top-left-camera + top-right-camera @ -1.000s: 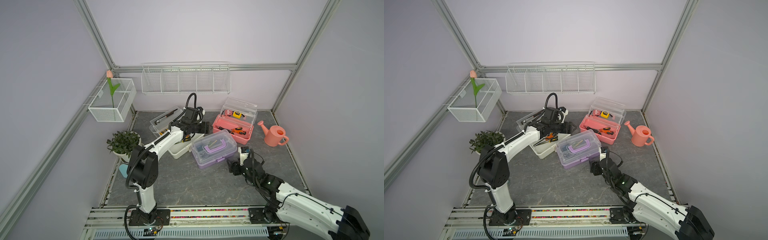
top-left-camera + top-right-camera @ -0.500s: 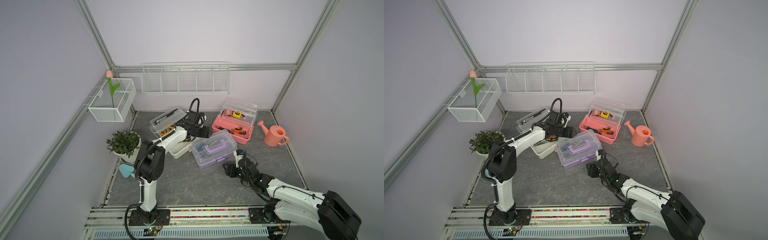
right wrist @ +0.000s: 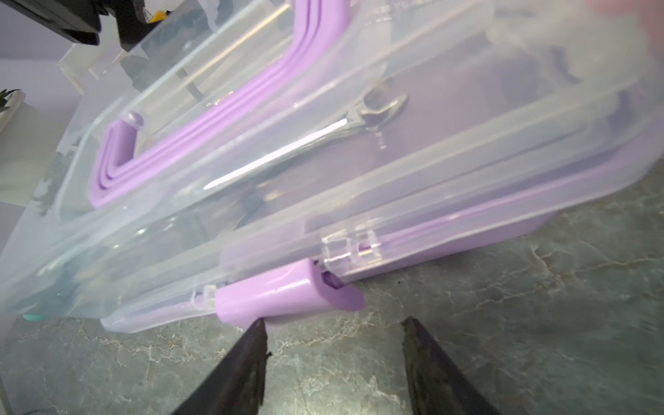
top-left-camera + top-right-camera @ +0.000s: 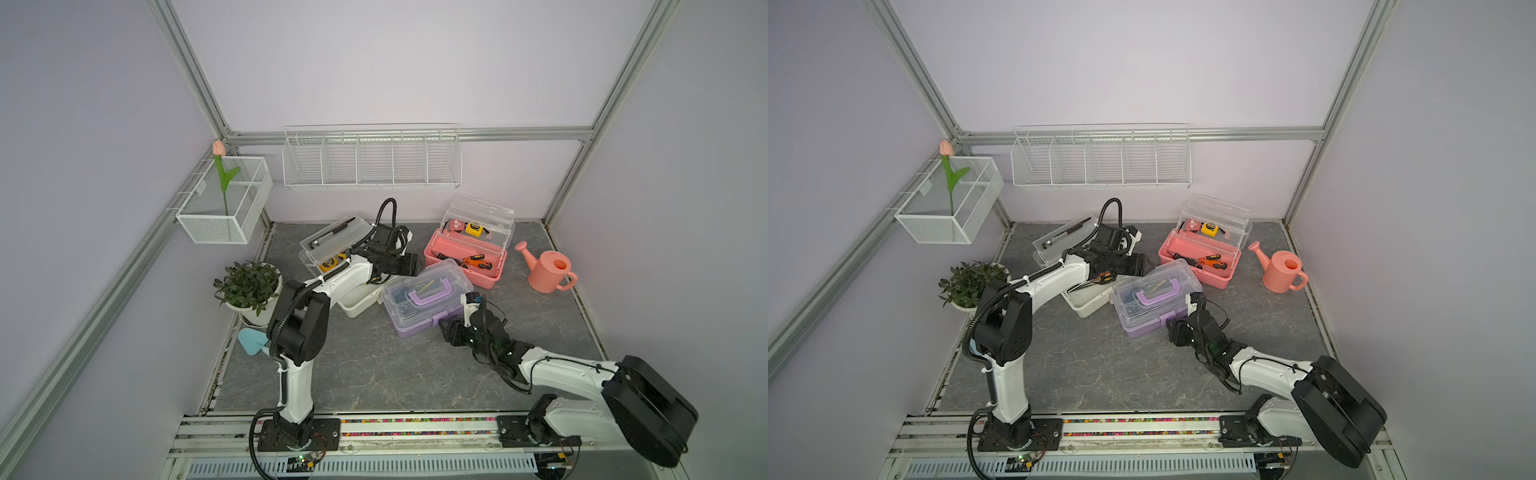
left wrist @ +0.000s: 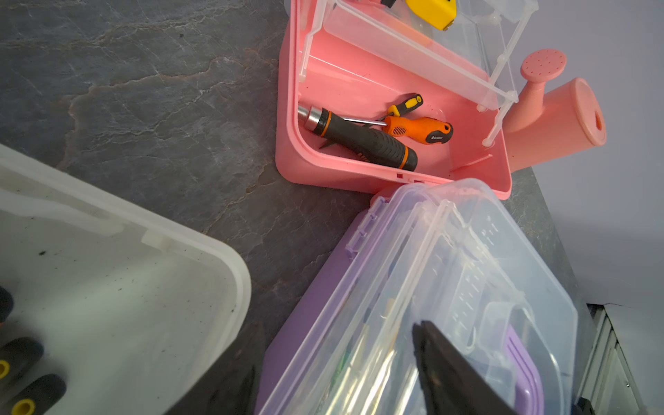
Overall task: Close toolboxes
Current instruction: Adjust the toolbox at the center of the board.
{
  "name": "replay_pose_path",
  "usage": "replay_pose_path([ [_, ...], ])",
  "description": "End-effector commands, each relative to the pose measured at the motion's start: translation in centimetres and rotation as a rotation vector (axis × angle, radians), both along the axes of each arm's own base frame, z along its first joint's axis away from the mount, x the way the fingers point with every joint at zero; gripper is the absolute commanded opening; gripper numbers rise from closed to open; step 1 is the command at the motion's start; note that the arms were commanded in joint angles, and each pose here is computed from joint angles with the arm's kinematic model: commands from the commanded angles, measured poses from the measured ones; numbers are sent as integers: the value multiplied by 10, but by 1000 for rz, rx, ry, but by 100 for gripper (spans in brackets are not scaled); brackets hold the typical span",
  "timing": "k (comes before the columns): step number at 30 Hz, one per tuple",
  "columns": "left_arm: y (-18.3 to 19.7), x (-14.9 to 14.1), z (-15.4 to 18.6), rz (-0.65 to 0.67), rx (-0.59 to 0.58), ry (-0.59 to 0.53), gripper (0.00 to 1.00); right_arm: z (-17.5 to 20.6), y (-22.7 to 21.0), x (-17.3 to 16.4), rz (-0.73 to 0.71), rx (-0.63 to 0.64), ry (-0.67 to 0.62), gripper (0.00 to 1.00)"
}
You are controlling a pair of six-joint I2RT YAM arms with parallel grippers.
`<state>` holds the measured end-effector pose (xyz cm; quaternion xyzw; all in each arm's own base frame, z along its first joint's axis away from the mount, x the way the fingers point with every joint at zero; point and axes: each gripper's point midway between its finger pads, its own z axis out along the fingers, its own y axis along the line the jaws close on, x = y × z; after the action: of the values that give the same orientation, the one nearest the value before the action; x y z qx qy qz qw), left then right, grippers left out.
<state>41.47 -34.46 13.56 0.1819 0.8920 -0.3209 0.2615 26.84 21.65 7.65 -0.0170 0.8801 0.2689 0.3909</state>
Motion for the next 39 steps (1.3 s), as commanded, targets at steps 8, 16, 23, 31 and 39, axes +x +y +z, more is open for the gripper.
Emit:
replay_pose_path([
  [8, 7, -40, -45, -33, 29, 170, 66, 10, 9, 12, -5, 50, -26, 62],
  [16, 2, -56, -53, -48, -1, 213, 65, 26, 7, 13, -27, 114, -38, 62],
  [23, -4, -71, -48, -60, -29, 231, 63, 31, 3, 11, -31, 118, -35, 62],
  [31, -20, -99, -43, -86, -55, 260, 62, 31, 0, 16, -17, 119, -21, 61],
  [39, -28, -115, -24, -71, -149, 289, 62, 39, -2, 28, -2, 84, -51, 59],
])
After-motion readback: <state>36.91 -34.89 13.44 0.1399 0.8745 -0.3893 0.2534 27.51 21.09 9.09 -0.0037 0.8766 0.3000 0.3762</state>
